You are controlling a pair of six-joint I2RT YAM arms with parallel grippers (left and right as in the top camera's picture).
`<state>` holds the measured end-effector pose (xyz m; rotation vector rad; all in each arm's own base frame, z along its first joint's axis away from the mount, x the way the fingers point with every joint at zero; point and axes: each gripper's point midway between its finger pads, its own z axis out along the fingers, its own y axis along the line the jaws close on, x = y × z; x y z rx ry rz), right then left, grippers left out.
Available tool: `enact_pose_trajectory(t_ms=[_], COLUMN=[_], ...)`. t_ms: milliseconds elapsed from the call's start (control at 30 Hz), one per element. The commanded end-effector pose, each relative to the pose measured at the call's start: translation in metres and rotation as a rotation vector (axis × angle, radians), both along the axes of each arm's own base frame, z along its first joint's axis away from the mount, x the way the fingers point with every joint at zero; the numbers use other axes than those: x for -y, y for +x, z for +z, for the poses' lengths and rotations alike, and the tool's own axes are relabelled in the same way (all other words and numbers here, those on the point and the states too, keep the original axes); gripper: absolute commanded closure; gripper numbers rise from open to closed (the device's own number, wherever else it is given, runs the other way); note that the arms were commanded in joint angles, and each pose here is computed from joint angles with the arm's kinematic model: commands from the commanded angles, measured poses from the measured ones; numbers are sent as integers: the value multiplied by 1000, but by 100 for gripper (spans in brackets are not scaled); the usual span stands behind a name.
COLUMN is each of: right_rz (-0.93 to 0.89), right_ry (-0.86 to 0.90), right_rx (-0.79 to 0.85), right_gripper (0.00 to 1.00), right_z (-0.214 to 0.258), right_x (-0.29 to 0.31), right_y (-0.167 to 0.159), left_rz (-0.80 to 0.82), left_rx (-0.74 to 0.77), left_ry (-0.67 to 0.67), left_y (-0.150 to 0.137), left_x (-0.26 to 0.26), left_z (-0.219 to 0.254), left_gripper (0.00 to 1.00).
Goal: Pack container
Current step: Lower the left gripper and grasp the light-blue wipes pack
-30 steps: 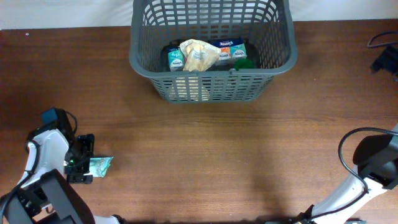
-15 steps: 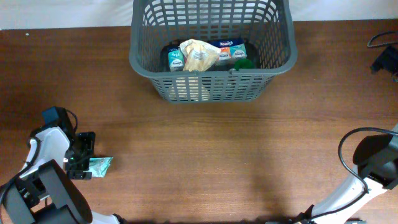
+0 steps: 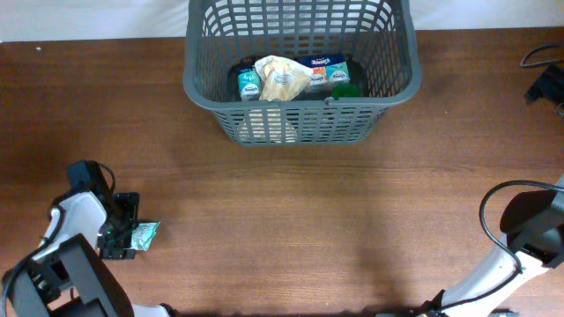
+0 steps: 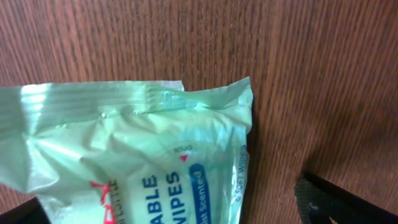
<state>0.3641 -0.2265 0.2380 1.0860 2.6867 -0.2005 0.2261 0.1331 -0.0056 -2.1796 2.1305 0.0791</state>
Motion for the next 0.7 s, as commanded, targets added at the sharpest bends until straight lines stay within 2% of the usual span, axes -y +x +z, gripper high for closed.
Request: enact_pose_trajectory(t_ms=[0, 200, 233, 367, 433, 467, 500, 667], right_rz=[-14, -14, -14, -14, -14, -14, -14, -14], right_ry=[1, 1, 1, 1, 1, 1, 1, 1], right_rx=[9, 9, 9, 10, 9, 9, 9, 9], right_gripper=[1, 1, 1, 1, 1, 1, 1, 1], right_z=[3, 3, 3, 3, 3, 3, 3, 3], right_x=[0, 0, 0, 0, 0, 0, 0, 0], right_y=[-2, -2, -2, -2, -2, -2, -2, -2], left_rz=[-15, -22, -22, -23, -25, -32, -37, -96], left_rx=[-65, -62, -62, -59, -51, -40, -33, 37], left_ry=[-76, -76, -75, -74, -83, -93, -98, -127], left_y=[-23, -22, -22, -21, -18, -16, -13, 10], left_x=[18, 17, 17, 17, 18, 19, 19, 19], left_z=[-31, -31, -31, -30, -29, -28, -27, -16], left_gripper=[1, 1, 9, 55, 84, 95, 98, 98])
